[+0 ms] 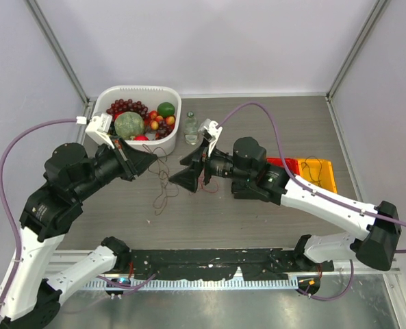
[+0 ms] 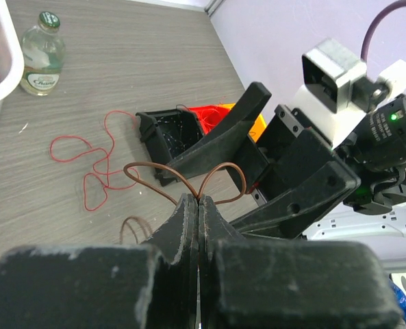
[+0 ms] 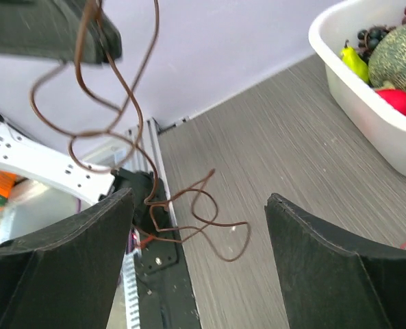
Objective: Untangle the cables
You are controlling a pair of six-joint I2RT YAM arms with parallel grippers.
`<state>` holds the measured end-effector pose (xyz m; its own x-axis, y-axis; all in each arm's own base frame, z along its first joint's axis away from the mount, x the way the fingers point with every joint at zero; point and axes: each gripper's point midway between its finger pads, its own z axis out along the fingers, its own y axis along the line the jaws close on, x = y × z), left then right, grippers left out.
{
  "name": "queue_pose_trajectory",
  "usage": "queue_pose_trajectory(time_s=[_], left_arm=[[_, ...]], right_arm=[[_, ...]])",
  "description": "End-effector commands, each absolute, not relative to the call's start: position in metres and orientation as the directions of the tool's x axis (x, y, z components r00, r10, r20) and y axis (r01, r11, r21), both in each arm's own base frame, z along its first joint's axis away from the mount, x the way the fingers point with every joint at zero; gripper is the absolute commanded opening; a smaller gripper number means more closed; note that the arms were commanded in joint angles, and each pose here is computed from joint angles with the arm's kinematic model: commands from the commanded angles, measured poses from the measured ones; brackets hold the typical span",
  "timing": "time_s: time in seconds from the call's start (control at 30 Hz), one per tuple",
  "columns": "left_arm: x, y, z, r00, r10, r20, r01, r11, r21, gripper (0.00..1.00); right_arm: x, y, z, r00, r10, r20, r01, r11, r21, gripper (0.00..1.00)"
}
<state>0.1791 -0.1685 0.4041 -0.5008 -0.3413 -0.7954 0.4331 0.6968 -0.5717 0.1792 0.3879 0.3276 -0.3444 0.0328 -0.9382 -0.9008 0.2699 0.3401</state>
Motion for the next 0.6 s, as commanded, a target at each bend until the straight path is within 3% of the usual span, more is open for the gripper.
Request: queue_pose_trajectory(time_s=[0.0,0.3,0.57], left_arm=[[0.178,-0.175,0.398,-0.529,-0.343,-0.777,0.434,0.677,-0.594,0.0],[0.179,-0.176,0.388,-0.549,-0.335,-0.766,0.419,0.682,-0.599,0.0],[0.179,-0.178,0.388,-0.554,-0.333,-0.763,0.422,0.678,-0.602,0.0]], right_arm=[[0.175,0.402,0.392,-0.38,0.227,-0.897,-0.899,0.136,0.416,0.83],[0.173,0.419,0.389,-0.6,0.269,-0.754,-0.775,0.038,0.63,0.82],[0.182,0.417,0.362,-0.631,0.272,-0.727,-0.731,0.108,0.674,0.79]])
